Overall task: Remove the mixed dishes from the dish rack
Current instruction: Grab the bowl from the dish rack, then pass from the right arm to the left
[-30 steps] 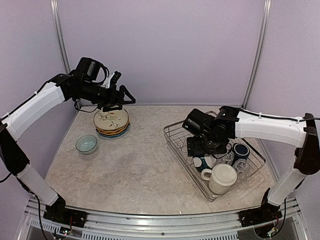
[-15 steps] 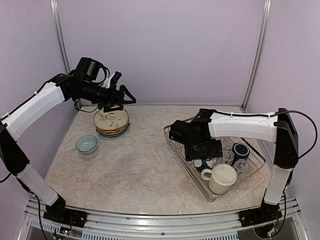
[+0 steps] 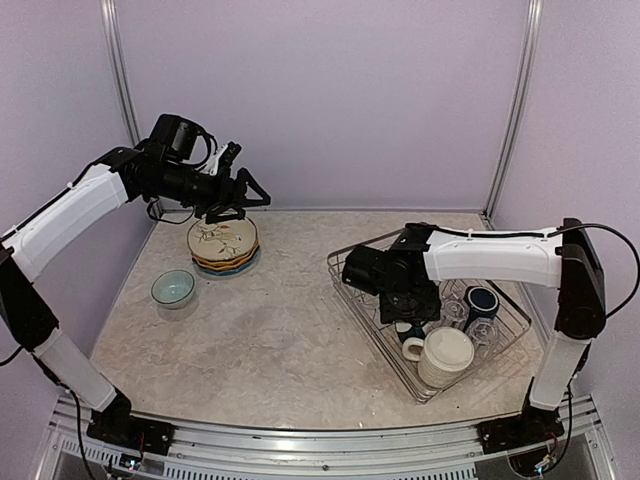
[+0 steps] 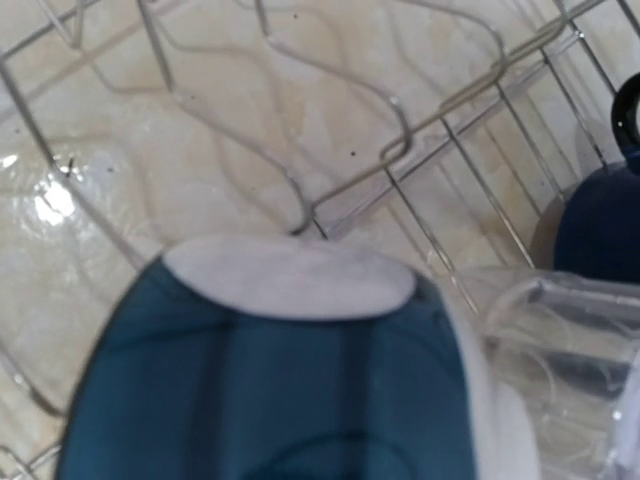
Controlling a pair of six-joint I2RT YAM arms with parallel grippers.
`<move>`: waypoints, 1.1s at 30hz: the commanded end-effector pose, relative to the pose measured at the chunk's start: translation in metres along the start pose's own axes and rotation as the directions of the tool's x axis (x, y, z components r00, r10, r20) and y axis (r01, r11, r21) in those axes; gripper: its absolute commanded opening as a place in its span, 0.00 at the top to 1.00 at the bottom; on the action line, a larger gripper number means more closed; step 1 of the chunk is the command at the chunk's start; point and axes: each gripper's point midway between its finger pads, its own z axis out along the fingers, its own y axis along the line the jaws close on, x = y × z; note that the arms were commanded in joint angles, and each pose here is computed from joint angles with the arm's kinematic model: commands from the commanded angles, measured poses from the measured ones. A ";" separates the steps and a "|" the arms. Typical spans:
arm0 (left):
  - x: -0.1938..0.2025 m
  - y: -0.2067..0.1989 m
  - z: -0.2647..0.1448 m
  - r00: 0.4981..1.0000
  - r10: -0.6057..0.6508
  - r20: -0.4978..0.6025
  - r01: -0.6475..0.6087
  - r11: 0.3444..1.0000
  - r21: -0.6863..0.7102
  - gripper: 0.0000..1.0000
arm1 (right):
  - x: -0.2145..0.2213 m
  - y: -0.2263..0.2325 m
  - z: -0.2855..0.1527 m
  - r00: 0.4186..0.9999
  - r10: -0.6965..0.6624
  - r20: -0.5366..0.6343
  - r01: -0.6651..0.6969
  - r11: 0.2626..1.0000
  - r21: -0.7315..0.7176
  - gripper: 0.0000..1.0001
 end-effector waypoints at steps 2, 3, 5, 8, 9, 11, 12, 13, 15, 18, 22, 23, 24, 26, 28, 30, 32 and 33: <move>-0.002 -0.001 -0.003 1.000 -0.001 0.009 0.001 1.000 0.016 0.14 | -0.005 -0.004 -0.019 0.999 0.034 0.031 -0.032 0.998 -0.054 0.36; -0.002 0.000 -0.002 1.000 -0.003 0.009 0.002 1.000 0.012 0.14 | -0.008 -0.004 -0.022 0.999 0.038 0.039 -0.035 0.997 -0.068 0.38; -0.004 0.006 -0.001 1.000 -0.018 0.009 0.018 1.000 0.006 0.14 | -0.014 -0.004 -0.030 0.997 0.044 0.061 -0.038 0.995 -0.093 0.44; -0.006 0.010 -0.001 0.999 -0.048 0.001 0.048 0.999 0.022 0.15 | -0.024 -0.004 -0.039 0.995 0.039 0.093 -0.028 0.993 -0.115 0.52; -0.006 0.012 -0.001 0.999 -0.050 0.002 0.050 0.999 0.018 0.15 | -0.026 -0.006 -0.041 0.994 0.040 0.101 -0.028 0.993 -0.115 0.56; -0.006 0.014 -0.001 0.999 -0.041 0.009 0.041 0.999 0.004 0.15 | -0.031 -0.007 -0.048 0.993 0.046 0.112 -0.031 0.991 -0.131 0.63; -0.007 0.015 -0.001 0.999 -0.038 0.013 0.038 0.999 0.001 0.15 | -0.032 -0.007 -0.051 0.992 0.046 0.116 -0.029 0.989 -0.143 0.67; -0.007 0.015 -0.002 0.999 -0.037 0.018 0.037 0.999 0.000 0.14 | -0.034 -0.009 -0.055 0.992 0.047 0.121 -0.027 0.987 -0.158 0.70; -0.007 0.016 -0.002 0.999 -0.046 0.011 0.046 0.999 -0.003 0.15 | -0.036 -0.010 -0.061 0.989 0.048 0.141 -0.019 0.979 -0.202 0.76; -0.007 0.016 0.000 0.999 -0.040 0.008 0.040 0.999 -0.005 0.15 | -0.043 -0.008 -0.071 0.979 0.079 0.187 -0.016 0.949 -0.314 0.79; -0.006 0.018 0.001 0.999 -0.042 0.011 0.042 0.999 -0.006 0.14 | -0.061 -0.005 -0.091 0.957 0.174 0.232 -0.034 0.862 -0.506 0.83; -0.005 0.018 0.003 0.999 -0.044 0.004 0.044 0.999 -0.005 0.14 | -0.064 -0.007 -0.093 0.953 0.188 0.237 -0.036 0.847 -0.530 0.85; -0.004 0.019 0.006 0.999 -0.044 -0.002 0.044 0.999 -0.010 0.14 | -0.067 -0.009 -0.095 0.950 0.202 0.239 -0.039 0.834 -0.551 0.85; 0.000 0.018 0.011 1.000 -0.030 -0.010 0.029 0.999 -0.021 0.14 | -0.069 -0.016 -0.095 0.947 0.218 0.238 -0.046 0.820 -0.570 0.86; 0.004 0.013 0.017 1.000 -0.016 -0.026 0.016 1.000 -0.014 0.14 | -0.070 -0.022 -0.099 0.941 0.230 0.248 -0.038 0.801 -0.597 0.87; 0.010 0.006 0.023 0.999 -0.017 -0.049 0.018 1.000 0.012 0.14 | -0.072 -0.028 -0.102 0.931 0.247 0.270 -0.022 0.773 -0.634 0.87; 0.018 -0.006 0.033 0.996 -0.028 -0.088 0.034 0.997 0.068 0.14 | -0.075 -0.035 -0.104 0.919 0.281 0.277 -0.018 0.731 -0.682 0.86; 0.021 -0.015 0.037 0.994 -0.036 -0.106 0.047 0.994 0.103 0.14 | -0.079 -0.040 -0.106 0.906 0.313 0.284 -0.018 0.701 -0.713 0.86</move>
